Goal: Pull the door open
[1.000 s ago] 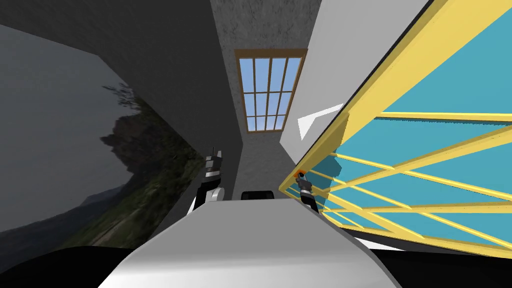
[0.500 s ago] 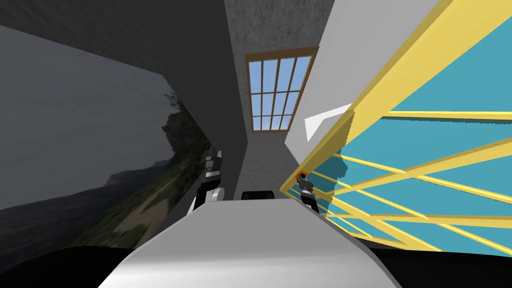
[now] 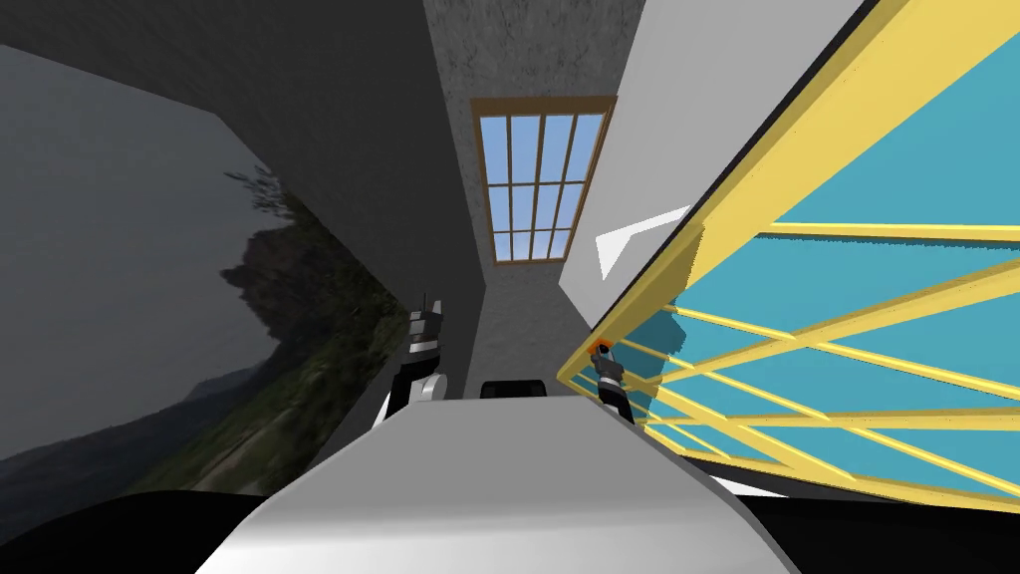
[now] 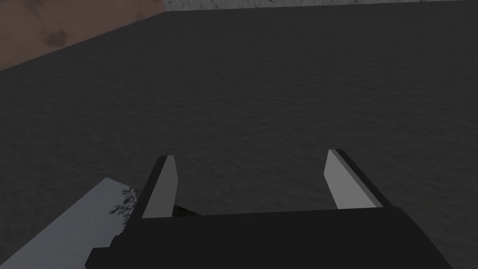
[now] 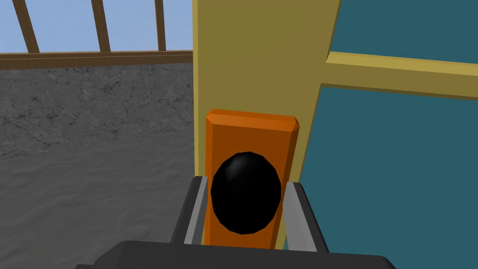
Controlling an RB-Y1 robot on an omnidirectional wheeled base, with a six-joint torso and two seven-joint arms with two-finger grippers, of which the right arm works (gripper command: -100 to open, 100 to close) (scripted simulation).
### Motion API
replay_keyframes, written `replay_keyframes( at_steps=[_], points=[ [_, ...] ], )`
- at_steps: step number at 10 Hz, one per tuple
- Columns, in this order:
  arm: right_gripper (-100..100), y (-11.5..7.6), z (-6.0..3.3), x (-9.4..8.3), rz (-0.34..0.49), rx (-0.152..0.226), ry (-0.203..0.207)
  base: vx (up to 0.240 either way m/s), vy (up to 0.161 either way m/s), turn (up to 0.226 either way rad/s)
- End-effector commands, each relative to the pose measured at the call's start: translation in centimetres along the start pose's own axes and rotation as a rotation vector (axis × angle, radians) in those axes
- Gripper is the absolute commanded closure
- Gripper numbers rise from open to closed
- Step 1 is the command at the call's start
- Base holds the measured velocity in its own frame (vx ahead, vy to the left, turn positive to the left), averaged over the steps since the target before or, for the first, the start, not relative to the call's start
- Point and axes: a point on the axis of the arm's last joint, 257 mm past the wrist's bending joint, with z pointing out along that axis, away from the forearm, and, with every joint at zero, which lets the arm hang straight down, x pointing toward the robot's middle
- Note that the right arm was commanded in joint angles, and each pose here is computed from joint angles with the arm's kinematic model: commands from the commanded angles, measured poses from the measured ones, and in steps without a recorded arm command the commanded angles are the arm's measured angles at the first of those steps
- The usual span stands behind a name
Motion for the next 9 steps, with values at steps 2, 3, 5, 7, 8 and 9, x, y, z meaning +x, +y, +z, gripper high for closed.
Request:
replay_keyframes(
  at_steps=[2,3,5,7,8,9],
  points=[
    [100,0.3,0.29,0.0,-0.001,-0.020,-0.005,0.186,-0.002,-0.152],
    [100,0.3,0.31,-0.1,0.002,-0.024,-0.009,0.186,-0.010,-0.131],
    [100,-0.9,0.20,0.0,0.002,0.006,-0.007,-0.003,-0.018,0.005],
    [100,-1.8,0.04,0.0,0.002,0.030,-0.008,-0.155,-0.025,0.056],
    [100,-2.2,-0.02,0.0,0.002,0.039,-0.008,-0.163,0.004,0.029],
    [100,-3.0,-0.16,-0.1,0.002,0.058,-0.009,-0.184,0.015,0.028]
  ],
)
